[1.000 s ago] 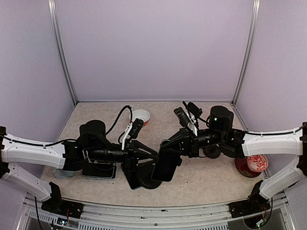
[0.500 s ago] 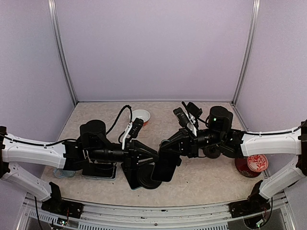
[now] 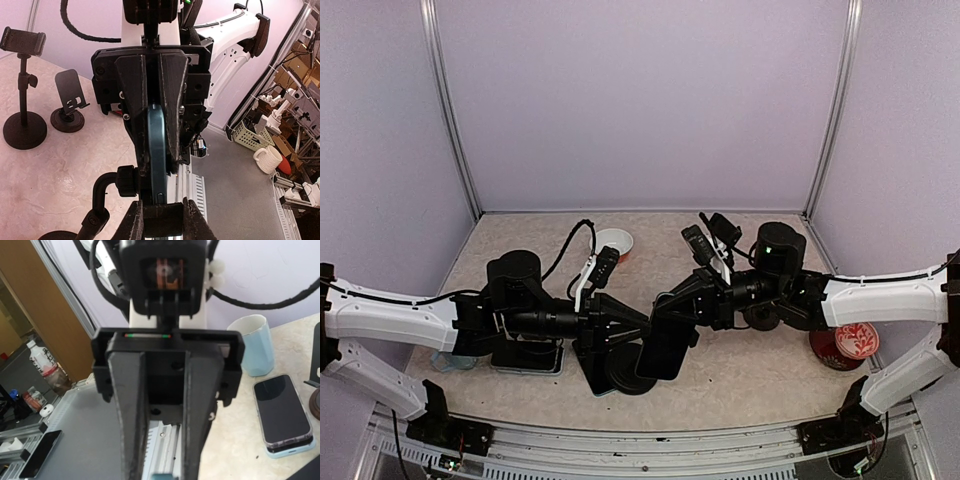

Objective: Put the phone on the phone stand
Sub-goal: Install the phone onto the phone stand.

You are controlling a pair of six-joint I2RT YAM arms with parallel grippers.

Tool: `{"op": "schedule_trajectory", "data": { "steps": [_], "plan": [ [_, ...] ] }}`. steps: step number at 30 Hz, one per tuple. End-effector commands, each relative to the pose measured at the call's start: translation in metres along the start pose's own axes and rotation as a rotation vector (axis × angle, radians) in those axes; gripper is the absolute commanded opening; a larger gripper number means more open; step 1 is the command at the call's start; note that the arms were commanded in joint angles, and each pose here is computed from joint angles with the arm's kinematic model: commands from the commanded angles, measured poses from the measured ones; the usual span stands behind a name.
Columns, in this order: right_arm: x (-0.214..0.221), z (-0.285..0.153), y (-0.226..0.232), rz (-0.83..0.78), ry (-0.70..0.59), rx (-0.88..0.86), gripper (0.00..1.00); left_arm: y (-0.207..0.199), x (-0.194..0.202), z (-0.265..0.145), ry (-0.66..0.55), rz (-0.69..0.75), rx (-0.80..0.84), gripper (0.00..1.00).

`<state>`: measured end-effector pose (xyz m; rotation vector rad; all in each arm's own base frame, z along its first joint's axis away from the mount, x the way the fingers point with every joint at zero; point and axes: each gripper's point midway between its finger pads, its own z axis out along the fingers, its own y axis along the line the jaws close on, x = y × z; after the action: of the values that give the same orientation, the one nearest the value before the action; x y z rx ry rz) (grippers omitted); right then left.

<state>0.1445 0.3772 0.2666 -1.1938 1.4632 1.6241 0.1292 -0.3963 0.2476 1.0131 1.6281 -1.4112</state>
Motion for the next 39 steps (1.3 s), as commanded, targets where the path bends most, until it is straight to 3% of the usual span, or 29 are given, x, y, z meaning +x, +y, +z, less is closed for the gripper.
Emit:
{"op": "schedule_trajectory", "data": {
  "steps": [1, 33, 35, 39],
  "plan": [
    [0.038, -0.005, -0.033, 0.108, 0.067, 0.114, 0.00, -0.020, -0.024, -0.003, -0.084, 0.052, 0.069, 0.11],
    [0.038, -0.016, -0.035, 0.090, 0.067, 0.195, 0.00, -0.019, -0.033, -0.019, -0.121, 0.077, 0.016, 0.06],
    [0.039, -0.015, -0.036, 0.092, 0.072, 0.198, 0.00, -0.020, -0.034, -0.019, -0.122, 0.077, 0.019, 0.10],
    [0.037, -0.012, -0.036, 0.104, 0.072, 0.181, 0.00, -0.020, -0.035, -0.016, -0.120, 0.075, 0.027, 0.30]
  ]
}}
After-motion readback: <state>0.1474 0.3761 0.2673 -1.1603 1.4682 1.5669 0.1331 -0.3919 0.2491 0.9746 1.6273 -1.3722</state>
